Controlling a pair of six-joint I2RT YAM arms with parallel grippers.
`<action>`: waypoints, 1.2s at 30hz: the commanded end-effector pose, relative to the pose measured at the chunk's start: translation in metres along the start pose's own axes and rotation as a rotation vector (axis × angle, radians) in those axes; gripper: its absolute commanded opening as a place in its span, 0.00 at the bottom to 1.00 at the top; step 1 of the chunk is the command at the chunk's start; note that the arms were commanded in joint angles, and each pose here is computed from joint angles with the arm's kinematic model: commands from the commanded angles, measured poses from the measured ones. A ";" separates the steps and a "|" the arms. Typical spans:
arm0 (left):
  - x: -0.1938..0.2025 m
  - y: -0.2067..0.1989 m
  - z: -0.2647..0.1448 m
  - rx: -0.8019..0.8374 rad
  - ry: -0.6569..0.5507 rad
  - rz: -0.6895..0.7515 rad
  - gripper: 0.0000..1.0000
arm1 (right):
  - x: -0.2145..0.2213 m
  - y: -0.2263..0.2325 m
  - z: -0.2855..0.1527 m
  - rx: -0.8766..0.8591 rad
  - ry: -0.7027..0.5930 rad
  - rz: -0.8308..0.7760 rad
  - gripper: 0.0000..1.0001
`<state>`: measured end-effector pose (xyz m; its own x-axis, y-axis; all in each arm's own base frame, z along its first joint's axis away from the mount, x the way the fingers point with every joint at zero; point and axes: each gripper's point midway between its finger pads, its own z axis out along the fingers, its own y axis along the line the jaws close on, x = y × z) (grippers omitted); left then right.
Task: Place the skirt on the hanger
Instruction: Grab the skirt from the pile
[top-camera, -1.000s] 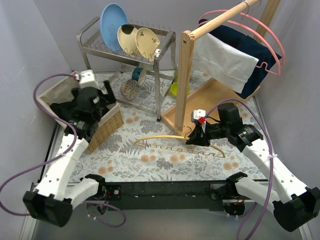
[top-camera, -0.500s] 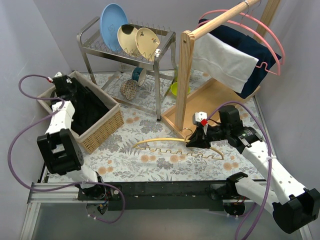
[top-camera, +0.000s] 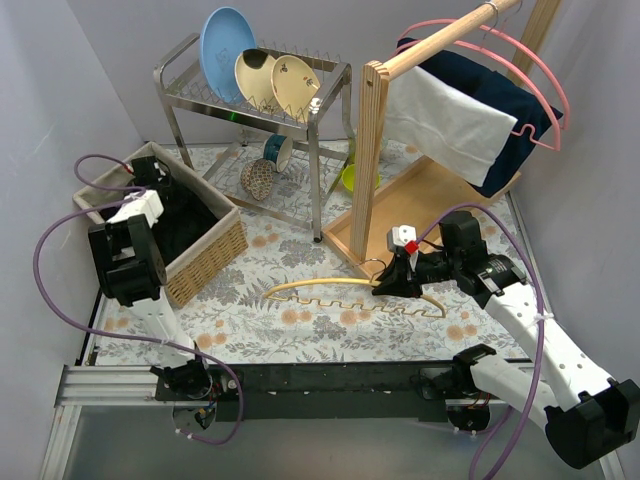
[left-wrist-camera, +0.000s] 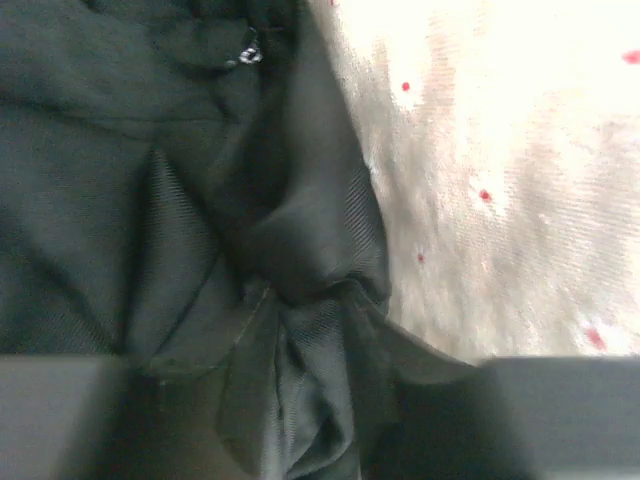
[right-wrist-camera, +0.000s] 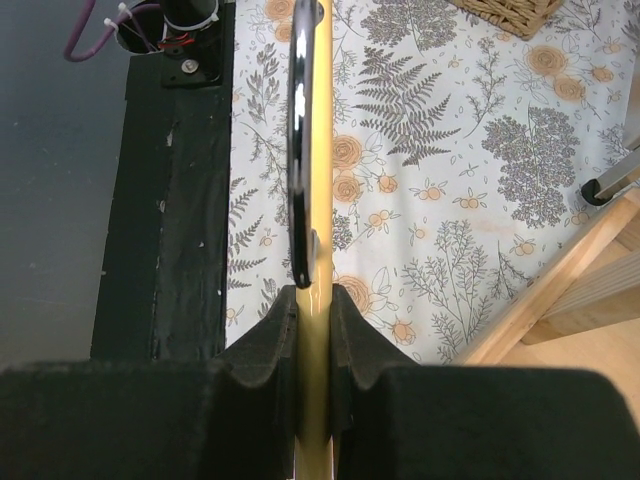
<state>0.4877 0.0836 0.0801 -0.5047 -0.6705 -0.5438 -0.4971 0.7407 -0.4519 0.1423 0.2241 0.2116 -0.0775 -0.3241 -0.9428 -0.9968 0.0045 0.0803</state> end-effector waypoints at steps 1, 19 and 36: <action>-0.024 -0.024 -0.006 0.048 -0.074 0.049 0.13 | -0.009 0.005 0.000 -0.033 -0.042 -0.051 0.01; -0.143 -0.154 -0.402 0.534 -0.863 0.036 0.00 | -0.013 0.004 -0.009 -0.011 -0.061 -0.072 0.01; -0.071 -0.269 -0.655 1.404 -0.782 0.222 0.00 | -0.033 -0.042 -0.053 0.314 -0.032 -0.125 0.01</action>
<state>0.2437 -0.0574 0.6823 0.2675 -0.6831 -0.6796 0.5844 0.6758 -0.4492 0.1669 0.1966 0.2268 -0.0182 -0.2989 -0.9541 -0.9888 0.1468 -0.0272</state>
